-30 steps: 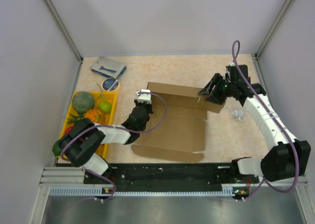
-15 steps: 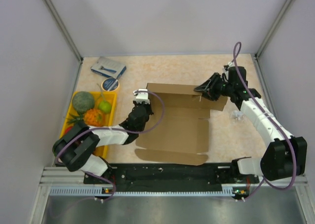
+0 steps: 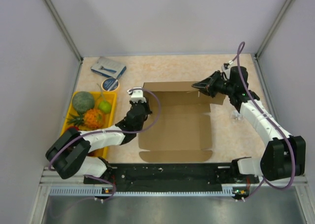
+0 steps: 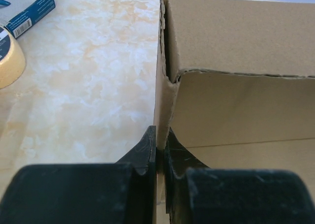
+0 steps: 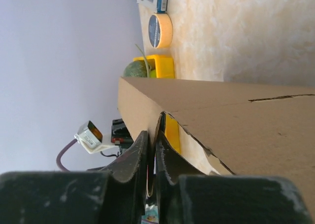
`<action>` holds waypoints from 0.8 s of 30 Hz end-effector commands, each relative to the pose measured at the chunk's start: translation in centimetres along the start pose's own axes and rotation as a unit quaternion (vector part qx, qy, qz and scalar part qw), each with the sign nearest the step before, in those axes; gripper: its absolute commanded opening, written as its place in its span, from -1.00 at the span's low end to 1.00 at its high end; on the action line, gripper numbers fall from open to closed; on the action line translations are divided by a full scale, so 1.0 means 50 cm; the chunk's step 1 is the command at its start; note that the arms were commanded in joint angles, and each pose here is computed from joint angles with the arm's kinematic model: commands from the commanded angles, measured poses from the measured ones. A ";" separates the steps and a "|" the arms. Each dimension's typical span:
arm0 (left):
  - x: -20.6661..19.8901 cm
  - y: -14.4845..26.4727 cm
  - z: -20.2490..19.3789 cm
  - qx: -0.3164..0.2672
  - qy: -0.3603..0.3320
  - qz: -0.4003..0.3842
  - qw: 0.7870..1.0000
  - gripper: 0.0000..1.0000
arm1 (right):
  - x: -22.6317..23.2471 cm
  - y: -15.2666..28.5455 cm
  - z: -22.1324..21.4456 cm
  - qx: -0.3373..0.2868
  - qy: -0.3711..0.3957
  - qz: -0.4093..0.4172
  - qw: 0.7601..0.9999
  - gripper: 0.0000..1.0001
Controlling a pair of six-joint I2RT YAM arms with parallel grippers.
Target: Fold the paper box
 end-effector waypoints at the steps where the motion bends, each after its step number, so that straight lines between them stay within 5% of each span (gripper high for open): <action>1: -0.037 0.004 0.060 -0.015 0.058 -0.018 0.998 -1.00 | 0.072 0.019 0.021 0.013 0.072 0.056 0.996 -0.46; 2: -0.034 0.004 0.062 -0.015 0.062 -0.005 0.998 -1.00 | 0.071 0.026 0.023 0.014 0.089 0.043 0.995 0.00; 5: -0.025 0.002 0.065 0.001 0.062 0.022 0.998 -1.00 | 0.069 0.079 0.014 0.016 0.160 -0.002 0.987 0.58; 6: -0.025 0.001 0.070 0.003 0.063 0.027 0.998 -1.00 | 0.069 0.099 0.011 0.015 0.177 -0.007 0.984 0.61; 13: -0.014 0.000 0.096 0.023 0.075 0.036 0.996 -1.00 | -0.041 0.231 -0.045 -0.038 0.284 -0.093 0.953 0.71; 18: -0.015 0.017 0.130 0.022 0.079 0.022 0.996 -1.00 | -0.111 0.224 -0.050 -0.050 0.314 -0.177 0.931 0.40; 24: -0.009 0.036 0.157 0.005 0.085 0.019 0.996 -1.00 | -0.120 0.164 -0.020 -0.081 0.316 -0.192 0.925 0.35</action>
Point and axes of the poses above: each gripper's point midway between its finger pads, its own y axis back along the fingers, its own x axis along the line the jaws close on, z = x × y, the point moved 5 cm from there along y, back along the fingers, and after that the axes turned 2 degrees about y, right-handed, at the moved point
